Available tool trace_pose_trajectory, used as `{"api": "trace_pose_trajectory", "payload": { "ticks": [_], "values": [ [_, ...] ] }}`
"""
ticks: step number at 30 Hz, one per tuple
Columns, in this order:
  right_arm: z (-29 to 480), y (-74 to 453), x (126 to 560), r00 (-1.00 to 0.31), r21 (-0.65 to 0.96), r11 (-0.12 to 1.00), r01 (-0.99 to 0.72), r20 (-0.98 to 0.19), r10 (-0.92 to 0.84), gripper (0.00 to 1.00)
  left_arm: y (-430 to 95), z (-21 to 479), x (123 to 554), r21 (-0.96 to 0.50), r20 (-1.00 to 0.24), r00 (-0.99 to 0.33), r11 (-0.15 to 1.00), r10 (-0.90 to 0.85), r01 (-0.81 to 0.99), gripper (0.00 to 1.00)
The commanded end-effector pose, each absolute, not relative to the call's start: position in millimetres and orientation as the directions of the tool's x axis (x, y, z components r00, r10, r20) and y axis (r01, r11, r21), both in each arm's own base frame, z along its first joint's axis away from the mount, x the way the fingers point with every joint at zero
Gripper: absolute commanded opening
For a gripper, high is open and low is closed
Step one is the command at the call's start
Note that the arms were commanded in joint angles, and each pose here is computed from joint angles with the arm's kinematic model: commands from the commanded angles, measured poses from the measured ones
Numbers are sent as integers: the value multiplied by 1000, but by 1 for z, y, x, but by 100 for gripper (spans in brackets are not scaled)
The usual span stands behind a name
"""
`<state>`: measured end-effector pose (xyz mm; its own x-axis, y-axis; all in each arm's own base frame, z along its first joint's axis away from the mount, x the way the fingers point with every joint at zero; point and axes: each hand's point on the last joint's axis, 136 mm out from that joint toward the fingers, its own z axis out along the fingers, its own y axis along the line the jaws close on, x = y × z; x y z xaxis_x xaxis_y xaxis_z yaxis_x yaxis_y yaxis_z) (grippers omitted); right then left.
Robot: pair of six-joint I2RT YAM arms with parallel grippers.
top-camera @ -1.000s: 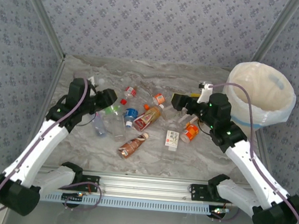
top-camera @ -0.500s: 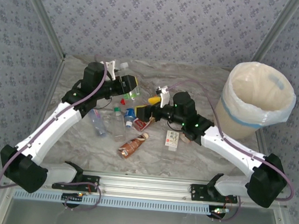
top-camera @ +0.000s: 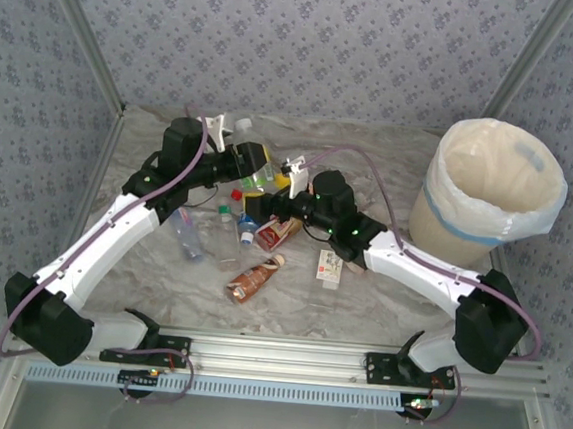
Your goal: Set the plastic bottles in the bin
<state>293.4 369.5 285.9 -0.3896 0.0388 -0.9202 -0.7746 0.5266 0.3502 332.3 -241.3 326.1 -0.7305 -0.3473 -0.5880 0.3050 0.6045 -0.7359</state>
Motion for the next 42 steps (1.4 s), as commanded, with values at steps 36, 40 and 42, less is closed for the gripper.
{"api": "trace_pose_trajectory", "payload": {
  "ticks": [36,40,42],
  "values": [
    [390,132,324,-324,-127,945,-301,-918,-227,52,-53,281,338,-477,-736,-402,839,-544,-263,99],
    [414,76,316,-312,-156,978,-136,-930,-192,53,-38,266,333,-491,-740,-352,818,-573,-298,99],
    [419,45,316,-313,-145,989,-31,-938,-148,52,-37,262,332,-489,-750,-342,823,-565,-289,99]
  ]
}}
